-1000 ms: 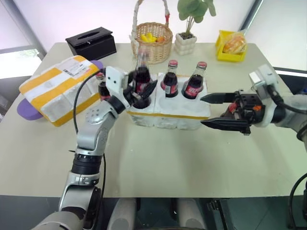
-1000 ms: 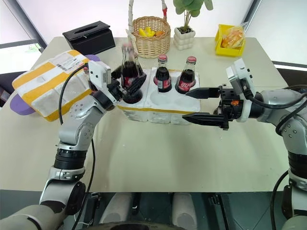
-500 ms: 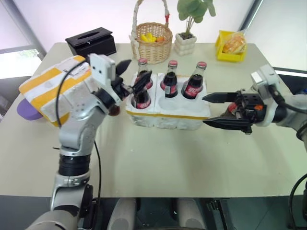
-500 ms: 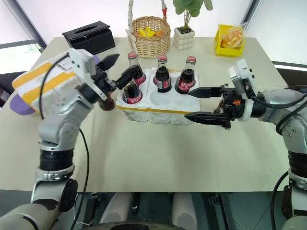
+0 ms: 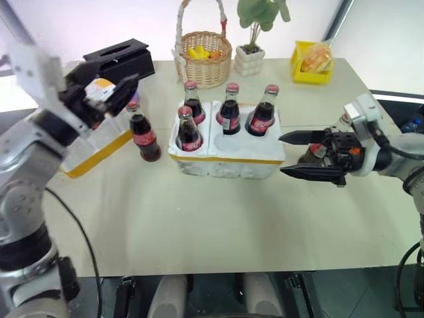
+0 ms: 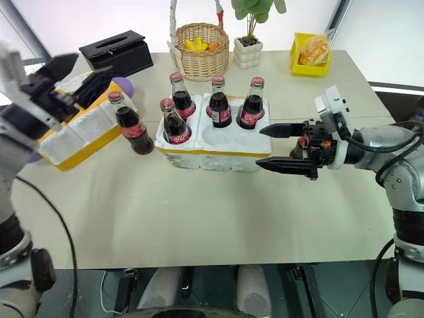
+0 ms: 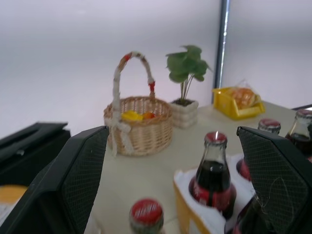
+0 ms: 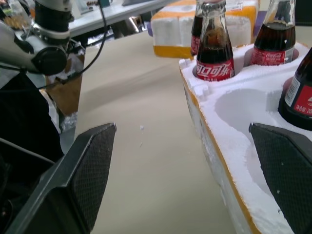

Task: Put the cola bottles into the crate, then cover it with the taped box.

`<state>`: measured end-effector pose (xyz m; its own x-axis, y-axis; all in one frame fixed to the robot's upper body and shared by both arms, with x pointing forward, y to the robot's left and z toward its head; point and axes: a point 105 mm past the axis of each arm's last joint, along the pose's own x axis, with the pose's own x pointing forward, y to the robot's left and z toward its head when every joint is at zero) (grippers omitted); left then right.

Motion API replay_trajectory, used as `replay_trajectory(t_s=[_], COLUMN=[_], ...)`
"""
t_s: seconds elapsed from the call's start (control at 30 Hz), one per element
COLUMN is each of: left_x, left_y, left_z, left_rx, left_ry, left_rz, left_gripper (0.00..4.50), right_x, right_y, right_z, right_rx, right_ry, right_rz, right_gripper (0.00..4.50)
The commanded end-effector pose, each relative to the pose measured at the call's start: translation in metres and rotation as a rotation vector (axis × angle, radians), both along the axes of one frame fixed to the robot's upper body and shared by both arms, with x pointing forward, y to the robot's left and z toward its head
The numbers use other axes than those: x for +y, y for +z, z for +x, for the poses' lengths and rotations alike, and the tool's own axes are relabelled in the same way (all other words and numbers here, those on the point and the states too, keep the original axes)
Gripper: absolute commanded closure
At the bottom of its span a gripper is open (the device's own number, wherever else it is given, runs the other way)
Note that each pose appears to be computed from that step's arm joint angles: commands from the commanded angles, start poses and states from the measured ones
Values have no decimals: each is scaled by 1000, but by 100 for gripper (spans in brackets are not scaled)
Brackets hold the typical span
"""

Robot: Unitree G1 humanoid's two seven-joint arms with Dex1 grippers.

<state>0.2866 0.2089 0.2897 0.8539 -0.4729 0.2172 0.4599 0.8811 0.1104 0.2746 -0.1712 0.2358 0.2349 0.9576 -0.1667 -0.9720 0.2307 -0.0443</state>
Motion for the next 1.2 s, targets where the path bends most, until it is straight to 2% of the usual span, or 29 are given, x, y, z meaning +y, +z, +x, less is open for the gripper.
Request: replay_trajectory(t_s=[0.03, 0.13, 0.3, 0.5, 0.63, 0.83, 1.2], left_x=[-6, 5, 21, 26, 22, 20, 8], left_y=[-10, -28, -39, -58, -78, -101, -115], left_z=[-23, -26, -22, 1, 22, 44, 72], left_rx=[43, 90, 88, 81, 102, 123, 128], left_ry=[-88, -45, 40, 90, 88, 86, 63], left_rz=[57, 92, 97, 78, 63, 62, 66], left_gripper=[10, 10, 10, 10, 10, 10, 10], right_x=[-2, -3, -4, -4, -3, -1, 3], right_y=[7, 9, 10, 13, 30, 41, 43], right_z=[-1, -1, 0, -3, -4, -8, -14], right_rx=[-41, -47, -51, -57, -93, -123, -129], right_ry=[8, 7, 1, -4, -12, -10, 11], right_rz=[-13, -16, -13, -15, 21, 28, 36], right_gripper=[0, 0, 0, 0, 0, 0, 0])
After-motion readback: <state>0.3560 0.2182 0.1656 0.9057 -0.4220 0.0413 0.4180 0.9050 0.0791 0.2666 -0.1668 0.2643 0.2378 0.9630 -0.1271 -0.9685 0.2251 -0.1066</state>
